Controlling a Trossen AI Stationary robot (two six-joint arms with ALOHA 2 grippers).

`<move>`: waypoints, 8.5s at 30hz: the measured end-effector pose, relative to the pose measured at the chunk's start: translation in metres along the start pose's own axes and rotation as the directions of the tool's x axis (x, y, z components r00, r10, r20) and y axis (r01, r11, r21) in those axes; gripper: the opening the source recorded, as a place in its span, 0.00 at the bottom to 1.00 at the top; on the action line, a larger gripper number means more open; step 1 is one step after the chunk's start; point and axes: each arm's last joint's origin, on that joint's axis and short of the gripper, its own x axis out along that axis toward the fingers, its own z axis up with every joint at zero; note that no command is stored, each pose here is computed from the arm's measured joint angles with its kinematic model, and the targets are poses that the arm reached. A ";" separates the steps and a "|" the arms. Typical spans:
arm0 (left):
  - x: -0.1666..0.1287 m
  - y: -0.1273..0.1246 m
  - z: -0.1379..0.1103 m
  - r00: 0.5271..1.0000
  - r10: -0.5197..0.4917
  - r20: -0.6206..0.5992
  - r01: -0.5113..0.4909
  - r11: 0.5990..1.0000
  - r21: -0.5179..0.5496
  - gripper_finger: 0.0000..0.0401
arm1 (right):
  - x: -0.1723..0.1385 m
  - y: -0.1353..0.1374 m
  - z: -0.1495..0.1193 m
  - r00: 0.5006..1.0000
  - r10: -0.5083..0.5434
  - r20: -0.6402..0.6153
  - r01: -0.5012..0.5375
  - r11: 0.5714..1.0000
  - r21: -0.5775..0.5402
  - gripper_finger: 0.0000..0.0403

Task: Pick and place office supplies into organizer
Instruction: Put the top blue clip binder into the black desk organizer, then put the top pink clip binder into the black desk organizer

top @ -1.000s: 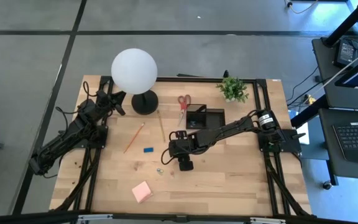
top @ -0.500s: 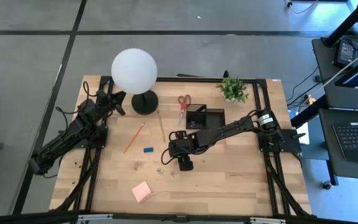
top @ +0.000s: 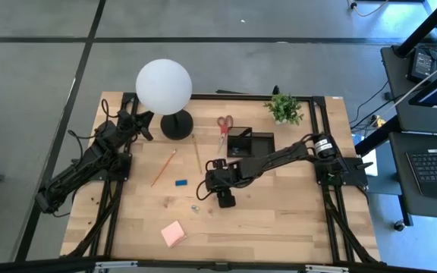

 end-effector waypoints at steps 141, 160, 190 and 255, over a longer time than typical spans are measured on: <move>0.000 0.000 -0.001 1.000 0.002 -0.006 -0.002 1.000 0.001 0.08 | -0.045 -0.130 -0.039 0.940 -0.087 -0.330 0.179 0.949 0.260 0.18; 0.000 0.000 -0.001 1.000 0.002 -0.006 -0.002 1.000 0.001 0.08 | -0.027 -0.132 -0.055 0.929 -0.177 -0.326 0.264 0.932 0.247 0.18; 0.000 0.000 0.000 1.000 0.002 -0.005 -0.002 1.000 0.001 0.08 | -0.026 -0.131 -0.054 0.932 -0.169 -0.320 0.260 0.927 0.269 0.27; 0.000 0.000 0.000 1.000 0.002 -0.005 -0.002 1.000 0.000 0.08 | -0.059 0.017 0.041 0.994 0.022 0.112 -0.059 0.938 0.342 0.57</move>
